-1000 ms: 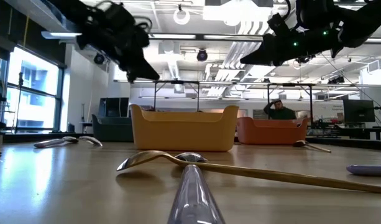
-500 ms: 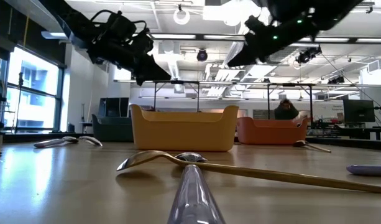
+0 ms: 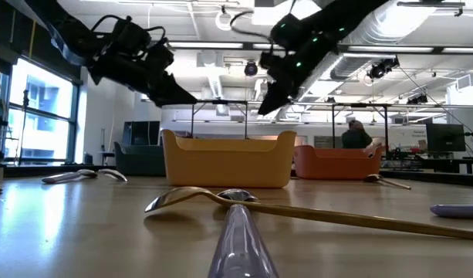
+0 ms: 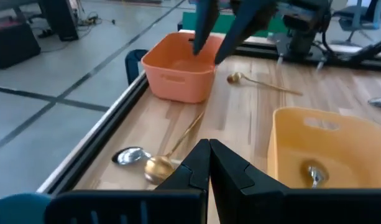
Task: Sort silverware by color (type)
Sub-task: Put the gold spoon into the orange bin
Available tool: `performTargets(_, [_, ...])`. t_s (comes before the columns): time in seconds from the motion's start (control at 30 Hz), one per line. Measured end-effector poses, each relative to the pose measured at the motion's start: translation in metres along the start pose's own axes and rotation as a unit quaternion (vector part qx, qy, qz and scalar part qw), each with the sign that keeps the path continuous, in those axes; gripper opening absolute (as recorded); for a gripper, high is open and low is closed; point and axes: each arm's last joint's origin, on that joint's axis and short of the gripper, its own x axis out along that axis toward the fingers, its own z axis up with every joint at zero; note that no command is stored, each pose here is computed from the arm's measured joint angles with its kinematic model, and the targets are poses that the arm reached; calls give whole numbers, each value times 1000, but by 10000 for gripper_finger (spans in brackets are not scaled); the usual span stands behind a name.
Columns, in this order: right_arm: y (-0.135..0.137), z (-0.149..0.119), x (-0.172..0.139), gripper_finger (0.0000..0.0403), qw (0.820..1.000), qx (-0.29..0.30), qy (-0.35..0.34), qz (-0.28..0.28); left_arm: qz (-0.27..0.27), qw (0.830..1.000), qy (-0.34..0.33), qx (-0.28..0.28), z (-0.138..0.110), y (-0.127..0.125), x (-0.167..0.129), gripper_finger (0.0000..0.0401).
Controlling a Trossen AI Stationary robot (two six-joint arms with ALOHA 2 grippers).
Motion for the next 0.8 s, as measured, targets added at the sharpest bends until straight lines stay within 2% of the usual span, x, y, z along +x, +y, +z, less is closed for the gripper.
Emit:
performTargets(0.13, [-7,5,30,129,998,-6,56,36,4,1000,-16,10,-8,-6,-14,0])
performTargets(0.3, [-16,3,59,129,993,-22,101,49,7,999,-35,27,-19,-15,-33,0])
performTargets(0.57, [-35,-22,92,129,988,-20,146,55,14,997,-76,28,-28,-25,-52,0])
performTargets(0.8, [-44,-39,108,128,983,-17,172,68,31,996,-76,22,-33,-22,-56,0])
